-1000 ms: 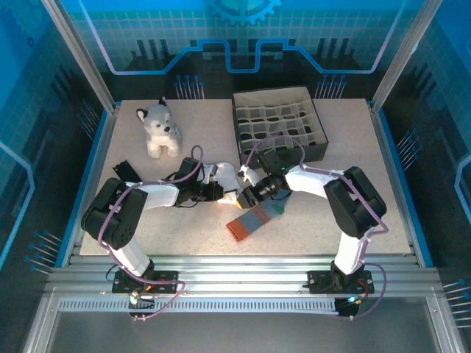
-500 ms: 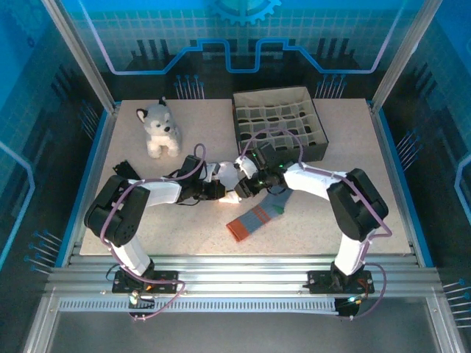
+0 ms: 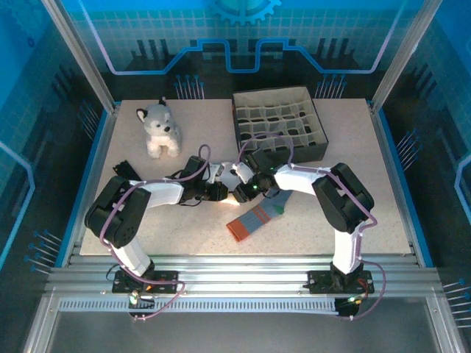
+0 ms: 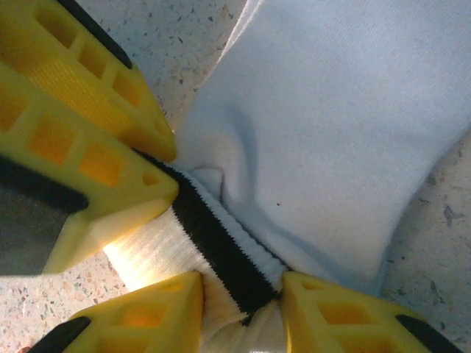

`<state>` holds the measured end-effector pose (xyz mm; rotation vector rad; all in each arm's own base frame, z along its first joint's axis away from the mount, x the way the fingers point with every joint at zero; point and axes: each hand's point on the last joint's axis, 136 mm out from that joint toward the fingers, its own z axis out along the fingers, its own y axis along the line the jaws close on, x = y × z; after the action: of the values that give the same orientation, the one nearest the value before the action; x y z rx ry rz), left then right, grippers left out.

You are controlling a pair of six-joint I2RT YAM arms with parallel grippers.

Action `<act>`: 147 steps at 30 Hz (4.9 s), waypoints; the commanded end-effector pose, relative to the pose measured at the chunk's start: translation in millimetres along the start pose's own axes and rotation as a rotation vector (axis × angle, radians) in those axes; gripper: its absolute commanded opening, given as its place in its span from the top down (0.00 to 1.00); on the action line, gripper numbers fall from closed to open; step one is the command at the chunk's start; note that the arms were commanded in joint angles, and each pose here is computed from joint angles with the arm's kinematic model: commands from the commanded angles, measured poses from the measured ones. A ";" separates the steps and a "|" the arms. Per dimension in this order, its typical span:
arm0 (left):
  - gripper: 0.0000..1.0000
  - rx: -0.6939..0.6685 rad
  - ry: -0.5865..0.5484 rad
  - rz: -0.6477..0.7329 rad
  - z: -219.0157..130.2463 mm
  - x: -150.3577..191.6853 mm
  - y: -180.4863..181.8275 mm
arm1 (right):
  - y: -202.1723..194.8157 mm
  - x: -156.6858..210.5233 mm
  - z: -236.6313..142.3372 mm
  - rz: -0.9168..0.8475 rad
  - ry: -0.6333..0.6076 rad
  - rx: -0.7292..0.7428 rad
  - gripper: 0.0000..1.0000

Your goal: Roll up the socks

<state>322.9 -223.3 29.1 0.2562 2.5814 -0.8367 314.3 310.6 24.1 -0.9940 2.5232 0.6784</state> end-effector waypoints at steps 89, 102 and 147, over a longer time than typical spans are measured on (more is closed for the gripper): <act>1.00 0.174 0.419 1.427 -17.5 59.5 -12.7 | 10.9 6.1 -62.1 0.032 -0.144 -0.230 0.58; 1.00 0.393 0.519 1.109 -28.5 47.9 -34.7 | 45.7 14.4 -76.0 -0.334 -0.436 -0.211 0.50; 1.00 0.409 0.410 1.066 -18.6 14.3 -35.2 | 59.2 30.4 -16.2 -0.554 -0.464 -0.252 1.00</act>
<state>287.1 -226.6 42.0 1.9241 2.1265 -0.8537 263.6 323.0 54.9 -1.3375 1.6628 0.9097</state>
